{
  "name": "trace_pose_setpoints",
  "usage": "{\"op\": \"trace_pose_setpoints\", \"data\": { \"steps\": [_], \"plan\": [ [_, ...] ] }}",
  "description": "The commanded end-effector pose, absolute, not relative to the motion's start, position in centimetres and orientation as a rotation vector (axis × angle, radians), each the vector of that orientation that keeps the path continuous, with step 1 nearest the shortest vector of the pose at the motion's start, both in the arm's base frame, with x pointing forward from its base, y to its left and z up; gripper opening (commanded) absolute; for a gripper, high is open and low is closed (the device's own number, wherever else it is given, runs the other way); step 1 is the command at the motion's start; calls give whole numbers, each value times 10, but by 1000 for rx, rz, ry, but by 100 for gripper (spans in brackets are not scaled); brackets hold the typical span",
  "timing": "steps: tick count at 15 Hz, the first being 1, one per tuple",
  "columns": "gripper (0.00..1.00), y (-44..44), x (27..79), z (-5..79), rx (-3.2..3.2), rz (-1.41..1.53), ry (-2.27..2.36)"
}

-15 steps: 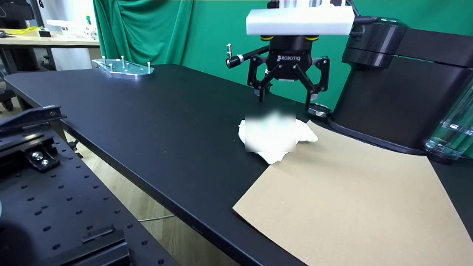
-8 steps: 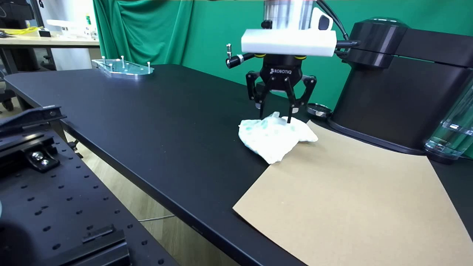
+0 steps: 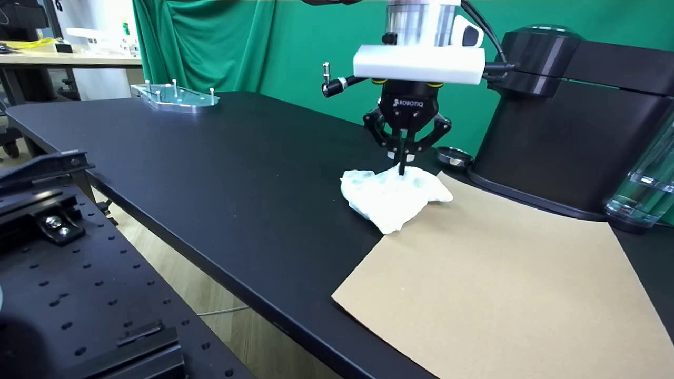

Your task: Hang the cloth on the black stand

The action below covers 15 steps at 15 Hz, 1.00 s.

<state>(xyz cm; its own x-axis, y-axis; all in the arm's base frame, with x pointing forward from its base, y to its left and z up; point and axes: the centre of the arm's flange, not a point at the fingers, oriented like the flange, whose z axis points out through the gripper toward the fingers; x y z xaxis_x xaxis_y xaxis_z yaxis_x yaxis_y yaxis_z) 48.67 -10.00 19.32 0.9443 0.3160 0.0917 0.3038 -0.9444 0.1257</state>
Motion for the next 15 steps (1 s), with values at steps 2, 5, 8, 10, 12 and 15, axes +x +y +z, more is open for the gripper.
{"op": "trace_pose_setpoints", "data": {
  "steps": [2,5,8,10,12,15],
  "plan": [
    [0,-98,510,220,3024,92,276],
    [0,-88,527,245,3025,82,172],
    [0,-68,552,278,3017,137,136],
    [0,-50,572,301,3023,191,121],
    [0,-26,590,323,3017,251,130],
    [0,13,611,349,3002,337,182]
  ]
}}
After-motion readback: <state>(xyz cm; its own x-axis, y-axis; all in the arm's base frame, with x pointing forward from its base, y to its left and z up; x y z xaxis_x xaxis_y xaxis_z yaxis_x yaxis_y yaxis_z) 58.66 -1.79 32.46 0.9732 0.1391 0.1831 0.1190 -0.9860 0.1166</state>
